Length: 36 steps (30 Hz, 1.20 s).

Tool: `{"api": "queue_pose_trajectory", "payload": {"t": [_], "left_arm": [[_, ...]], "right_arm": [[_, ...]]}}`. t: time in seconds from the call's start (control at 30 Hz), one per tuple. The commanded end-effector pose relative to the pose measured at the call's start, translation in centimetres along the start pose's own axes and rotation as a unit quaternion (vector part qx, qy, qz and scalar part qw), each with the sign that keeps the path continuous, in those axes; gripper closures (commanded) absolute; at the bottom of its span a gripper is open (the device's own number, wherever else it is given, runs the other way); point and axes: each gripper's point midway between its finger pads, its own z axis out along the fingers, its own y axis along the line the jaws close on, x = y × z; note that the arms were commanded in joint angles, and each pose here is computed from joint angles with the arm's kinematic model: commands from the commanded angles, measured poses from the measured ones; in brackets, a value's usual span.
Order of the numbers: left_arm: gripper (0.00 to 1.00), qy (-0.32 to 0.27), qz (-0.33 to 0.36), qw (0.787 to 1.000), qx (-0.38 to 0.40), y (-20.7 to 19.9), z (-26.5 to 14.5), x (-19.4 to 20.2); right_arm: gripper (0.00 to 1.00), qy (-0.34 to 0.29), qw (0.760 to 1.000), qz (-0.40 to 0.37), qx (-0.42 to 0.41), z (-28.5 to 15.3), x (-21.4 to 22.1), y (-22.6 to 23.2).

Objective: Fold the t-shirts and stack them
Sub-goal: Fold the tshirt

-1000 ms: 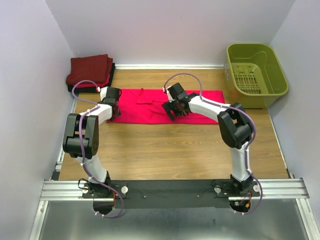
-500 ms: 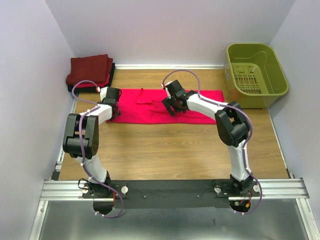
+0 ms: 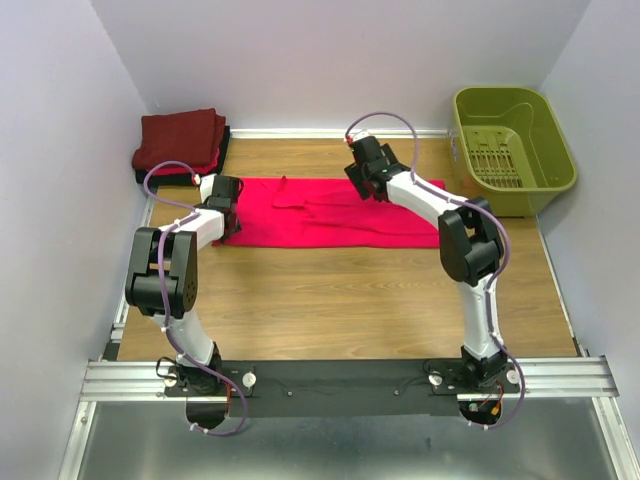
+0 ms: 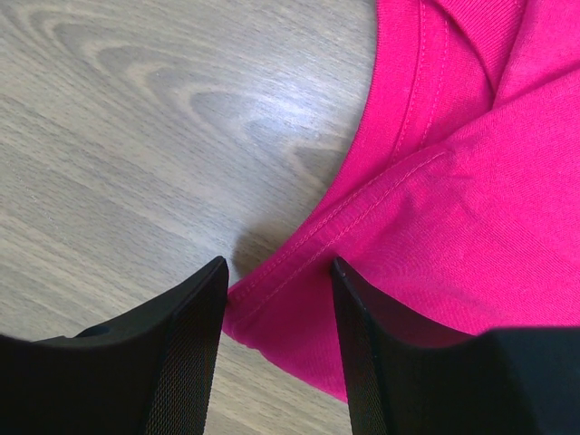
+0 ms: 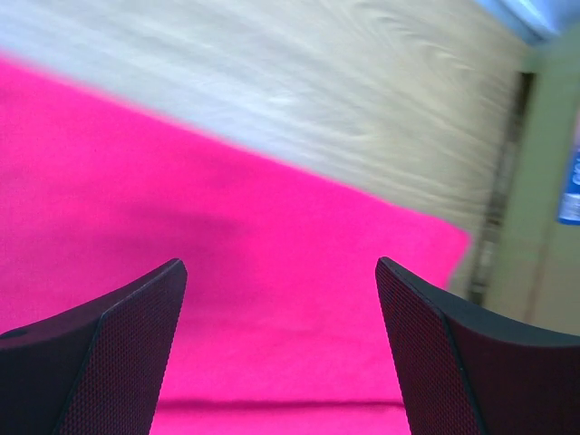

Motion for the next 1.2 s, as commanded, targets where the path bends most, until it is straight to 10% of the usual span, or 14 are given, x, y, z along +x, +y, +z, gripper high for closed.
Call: {"api": "queue_pose_trajectory", "payload": {"t": [0.0,0.57,0.77,1.17], "left_arm": [[0.42,0.023,0.009,0.999,-0.043,2.6,-0.1,1.8],[0.24,-0.066,0.005,0.993,0.095,-3.0,-10.1,-2.7],[0.26,-0.054,0.079,0.978,0.186,-12.1,-12.7,0.1],[0.3,-0.027,0.155,0.954,0.256,-20.1,-12.4,4.6]], "right_arm": [[0.09,0.004,0.999,0.023,0.038,0.3,0.5,-2.4],[0.21,0.006,0.975,0.126,-0.182,-9.0,5.4,3.5],[0.66,-0.001,0.974,0.05,-0.221,-8.0,5.6,4.9],[0.66,0.015,0.959,0.022,-0.283,-6.4,6.5,8.3]]}}
